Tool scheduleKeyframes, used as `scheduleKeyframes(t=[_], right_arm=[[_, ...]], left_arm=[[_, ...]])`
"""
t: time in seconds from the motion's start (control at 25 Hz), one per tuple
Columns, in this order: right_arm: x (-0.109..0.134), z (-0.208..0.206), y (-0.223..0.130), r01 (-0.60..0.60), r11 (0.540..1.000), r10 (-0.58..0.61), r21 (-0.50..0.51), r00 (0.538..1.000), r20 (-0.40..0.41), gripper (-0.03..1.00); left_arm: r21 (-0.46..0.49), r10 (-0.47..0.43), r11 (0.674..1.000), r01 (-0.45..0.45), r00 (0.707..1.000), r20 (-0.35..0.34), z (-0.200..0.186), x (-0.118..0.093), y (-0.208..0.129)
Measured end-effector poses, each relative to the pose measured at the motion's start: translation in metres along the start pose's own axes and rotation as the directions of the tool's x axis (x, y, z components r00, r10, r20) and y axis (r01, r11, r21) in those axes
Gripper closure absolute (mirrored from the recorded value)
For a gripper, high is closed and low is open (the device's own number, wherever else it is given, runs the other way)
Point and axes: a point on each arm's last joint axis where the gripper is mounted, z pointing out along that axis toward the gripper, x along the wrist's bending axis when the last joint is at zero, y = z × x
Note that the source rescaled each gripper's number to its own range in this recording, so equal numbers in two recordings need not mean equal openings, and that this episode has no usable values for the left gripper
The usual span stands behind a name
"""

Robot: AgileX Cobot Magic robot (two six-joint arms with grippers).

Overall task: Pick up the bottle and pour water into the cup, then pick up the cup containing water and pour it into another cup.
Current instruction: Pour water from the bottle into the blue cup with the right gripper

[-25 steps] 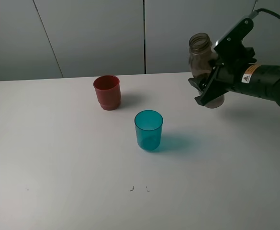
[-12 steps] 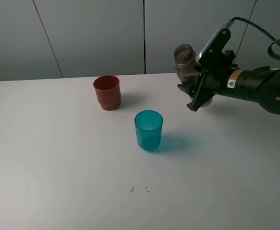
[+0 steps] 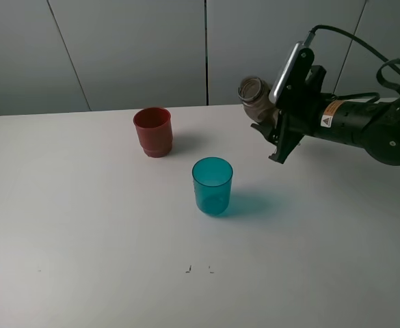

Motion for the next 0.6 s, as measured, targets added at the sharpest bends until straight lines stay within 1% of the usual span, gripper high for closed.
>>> scheduleKeyframes(t=[0.12, 0.24, 0.36, 0.48, 0.6], right_arm=[[0.007, 0.005, 0.002, 0.058, 0.998, -0.059, -0.023, 0.998, -0.007, 0.96], [0.012, 0.015, -0.003, 0.071, 0.997, -0.071, -0.013, 0.997, -0.023, 0.96], [0.013, 0.02, -0.006, 0.093, 0.996, -0.093, -0.001, 0.995, -0.033, 0.97], [0.01, 0.023, -0.004, 0.126, 0.992, -0.126, -0.008, 0.992, -0.023, 0.96], [0.012, 0.024, 0.0, 0.221, 0.975, -0.221, -0.02, 0.975, -0.026, 0.96]], left_arm=[[0.0, 0.0, 1.0, 0.0, 1.0, 0.0, 0.0, 0.0, 0.0], [0.0, 0.0, 1.0, 0.0, 1.0, 0.0, 0.0, 0.0, 0.0], [0.0, 0.0, 1.0, 0.0, 1.0, 0.0, 0.0, 0.0, 0.0], [0.0, 0.0, 1.0, 0.0, 1.0, 0.0, 0.0, 0.0, 0.0], [0.0, 0.0, 1.0, 0.0, 1.0, 0.0, 0.0, 0.0, 0.0]])
